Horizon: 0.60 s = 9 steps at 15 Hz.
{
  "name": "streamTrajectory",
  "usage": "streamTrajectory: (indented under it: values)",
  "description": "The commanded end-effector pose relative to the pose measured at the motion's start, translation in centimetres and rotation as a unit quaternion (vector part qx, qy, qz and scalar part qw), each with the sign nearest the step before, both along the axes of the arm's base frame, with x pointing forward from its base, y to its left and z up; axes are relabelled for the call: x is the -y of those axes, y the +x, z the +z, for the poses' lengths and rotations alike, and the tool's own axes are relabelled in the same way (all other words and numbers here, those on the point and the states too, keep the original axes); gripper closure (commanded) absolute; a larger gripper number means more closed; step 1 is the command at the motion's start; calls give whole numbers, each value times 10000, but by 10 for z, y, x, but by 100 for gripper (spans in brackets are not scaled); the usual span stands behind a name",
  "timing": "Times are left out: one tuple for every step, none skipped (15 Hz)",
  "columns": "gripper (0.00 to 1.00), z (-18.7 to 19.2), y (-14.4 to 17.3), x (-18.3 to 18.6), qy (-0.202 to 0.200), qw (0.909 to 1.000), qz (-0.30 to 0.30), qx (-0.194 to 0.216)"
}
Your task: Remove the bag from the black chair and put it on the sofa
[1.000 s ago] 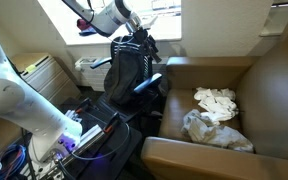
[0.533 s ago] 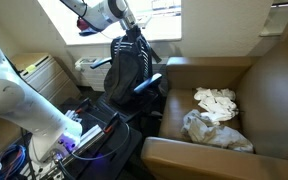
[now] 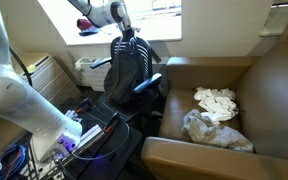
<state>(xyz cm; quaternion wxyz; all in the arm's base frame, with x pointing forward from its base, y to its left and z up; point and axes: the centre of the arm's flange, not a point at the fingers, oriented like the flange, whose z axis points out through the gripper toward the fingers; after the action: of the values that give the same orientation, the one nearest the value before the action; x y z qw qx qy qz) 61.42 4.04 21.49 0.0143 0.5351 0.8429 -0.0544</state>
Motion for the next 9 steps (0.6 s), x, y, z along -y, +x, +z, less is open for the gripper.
streamTrajectory:
  values:
    - [0,-14,72,-61,731,9955,280,-535]
    - [0,-11,82,-74,902,9932,300,-666]
    - [0,-11,27,-59,648,9968,224,-419]
    - [0,-11,34,-72,768,9954,257,-511]
    - [0,-10,40,-78,820,9948,272,-542]
    - [0,-10,44,-79,835,9946,277,-554]
    - [0,-9,41,-71,658,9971,-72,-371]
    - [0,-12,44,-65,689,9965,-422,-193]
    - [0,-19,46,-60,720,9945,-748,-119]
